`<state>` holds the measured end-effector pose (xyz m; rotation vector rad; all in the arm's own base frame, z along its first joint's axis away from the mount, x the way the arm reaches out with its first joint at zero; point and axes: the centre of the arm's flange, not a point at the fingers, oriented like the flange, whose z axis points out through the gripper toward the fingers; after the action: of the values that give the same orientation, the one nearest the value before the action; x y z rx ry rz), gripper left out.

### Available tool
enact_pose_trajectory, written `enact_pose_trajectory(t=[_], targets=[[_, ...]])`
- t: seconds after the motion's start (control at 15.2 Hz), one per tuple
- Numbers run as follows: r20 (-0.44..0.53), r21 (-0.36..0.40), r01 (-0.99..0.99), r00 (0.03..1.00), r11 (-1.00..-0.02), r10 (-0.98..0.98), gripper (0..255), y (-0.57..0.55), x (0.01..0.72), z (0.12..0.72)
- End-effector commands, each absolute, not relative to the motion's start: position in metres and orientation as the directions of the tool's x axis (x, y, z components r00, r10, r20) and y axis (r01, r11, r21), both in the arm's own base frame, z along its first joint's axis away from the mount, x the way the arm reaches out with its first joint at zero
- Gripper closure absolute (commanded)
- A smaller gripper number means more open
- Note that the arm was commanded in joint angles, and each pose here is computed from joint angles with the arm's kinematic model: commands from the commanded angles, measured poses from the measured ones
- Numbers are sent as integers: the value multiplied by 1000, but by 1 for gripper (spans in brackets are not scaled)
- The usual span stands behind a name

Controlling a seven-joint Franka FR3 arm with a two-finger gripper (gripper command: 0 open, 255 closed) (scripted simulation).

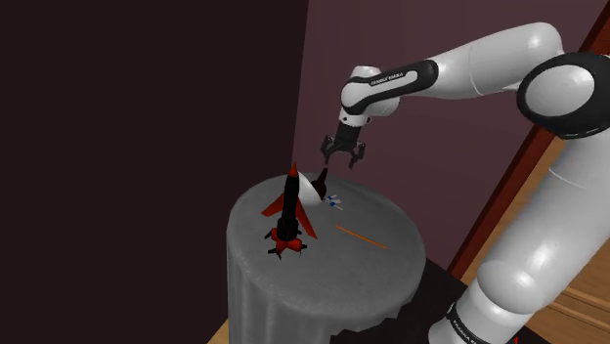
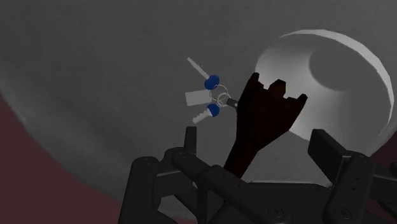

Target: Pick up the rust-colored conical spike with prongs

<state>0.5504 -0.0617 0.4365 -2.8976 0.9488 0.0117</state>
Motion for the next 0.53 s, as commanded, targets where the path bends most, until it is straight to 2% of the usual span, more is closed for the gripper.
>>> enact_pose_trajectory(t=[0.0,0.46], targets=[[-43,-91,-632,774,-769,-631,0,-68,572,420],[-72,-109,-758,651,-643,-756,0,-107,637,365]])
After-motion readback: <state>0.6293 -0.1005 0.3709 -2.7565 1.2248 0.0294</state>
